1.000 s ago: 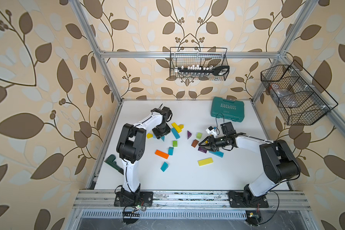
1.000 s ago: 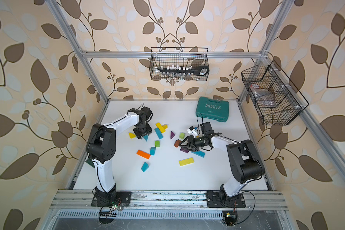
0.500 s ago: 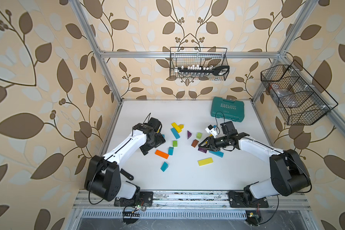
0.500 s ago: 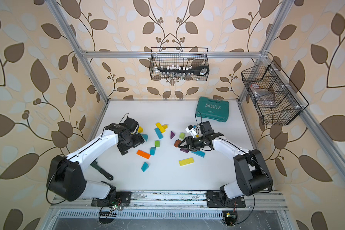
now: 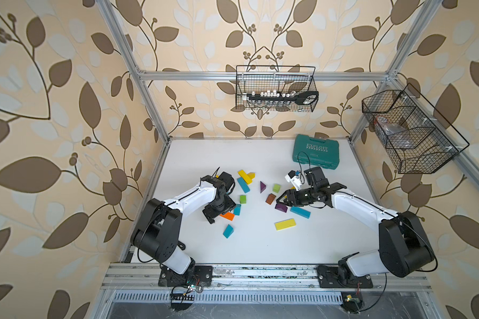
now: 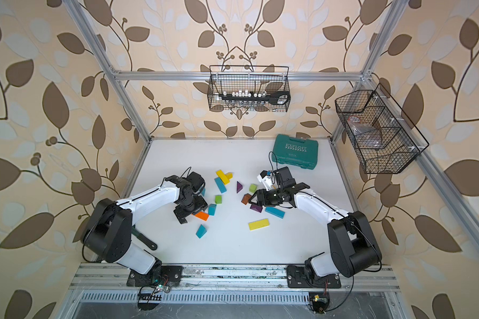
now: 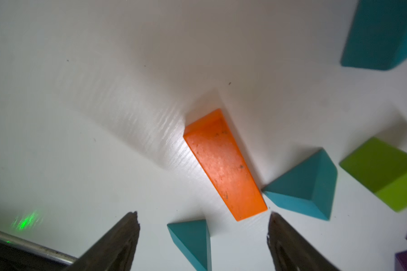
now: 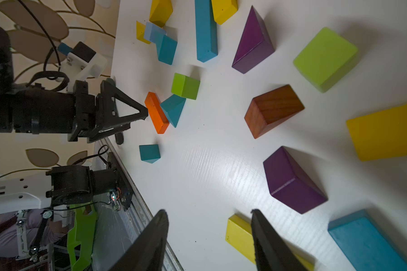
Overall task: Assemble a small pinwheel with building blocks
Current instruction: Assemble the building block at the center of the board.
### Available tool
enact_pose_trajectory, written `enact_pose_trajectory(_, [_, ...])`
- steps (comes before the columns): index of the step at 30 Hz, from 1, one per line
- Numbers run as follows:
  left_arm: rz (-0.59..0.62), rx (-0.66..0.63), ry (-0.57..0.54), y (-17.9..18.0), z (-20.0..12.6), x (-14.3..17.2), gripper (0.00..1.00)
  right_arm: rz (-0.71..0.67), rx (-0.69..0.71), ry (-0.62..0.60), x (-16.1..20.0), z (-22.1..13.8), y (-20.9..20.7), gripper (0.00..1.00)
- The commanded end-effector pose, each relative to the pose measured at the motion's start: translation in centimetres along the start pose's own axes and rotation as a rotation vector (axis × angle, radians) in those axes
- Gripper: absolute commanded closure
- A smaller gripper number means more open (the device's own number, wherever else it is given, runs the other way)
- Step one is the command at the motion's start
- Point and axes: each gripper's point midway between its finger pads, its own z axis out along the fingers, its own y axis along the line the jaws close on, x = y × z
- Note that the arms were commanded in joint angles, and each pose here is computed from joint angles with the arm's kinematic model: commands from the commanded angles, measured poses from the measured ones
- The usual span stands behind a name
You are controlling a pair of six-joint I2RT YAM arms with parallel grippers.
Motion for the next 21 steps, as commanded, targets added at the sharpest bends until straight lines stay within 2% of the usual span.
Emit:
enact_pose_trajectory(1, [-0.037, -0.017, -0.014, -0.9, -0.4, -0.9, 0.18, -0.065, 0.018, -0.014, -0.2, -0.7, 0.3, 0.42])
enact_pose_trajectory(4, [-0.041, -0.037, -0.008, -1.3, 0.2, -1.2, 0.28, -0.072, -0.012, -0.02, -0.1, -0.7, 0.7, 0.42])
enact_pose_trajectory(7, [-0.039, -0.075, 0.005, -1.2, 1.0, -1.2, 0.34, -0.077, -0.024, -0.023, -0.1, -0.8, 1.0, 0.42])
enact_pose_trajectory(14, [-0.026, -0.104, 0.013, -0.9, 2.1, -1.3, 0.38, -0.086, -0.054, -0.035, -0.1, -1.0, 1.6, 0.42])
enact_pose_trajectory(18, [0.015, -0.125, 0.014, 0.4, 2.2, -1.6, 0.54, -0.086, -0.059, -0.031, 0.0, -1.0, 1.6, 0.42])
enact_pose_trajectory(21, [0.048, -0.111, 0.016, 1.9, 2.3, -2.3, 0.58, -0.085, -0.06, -0.033, 0.0, -1.0, 1.6, 0.42])
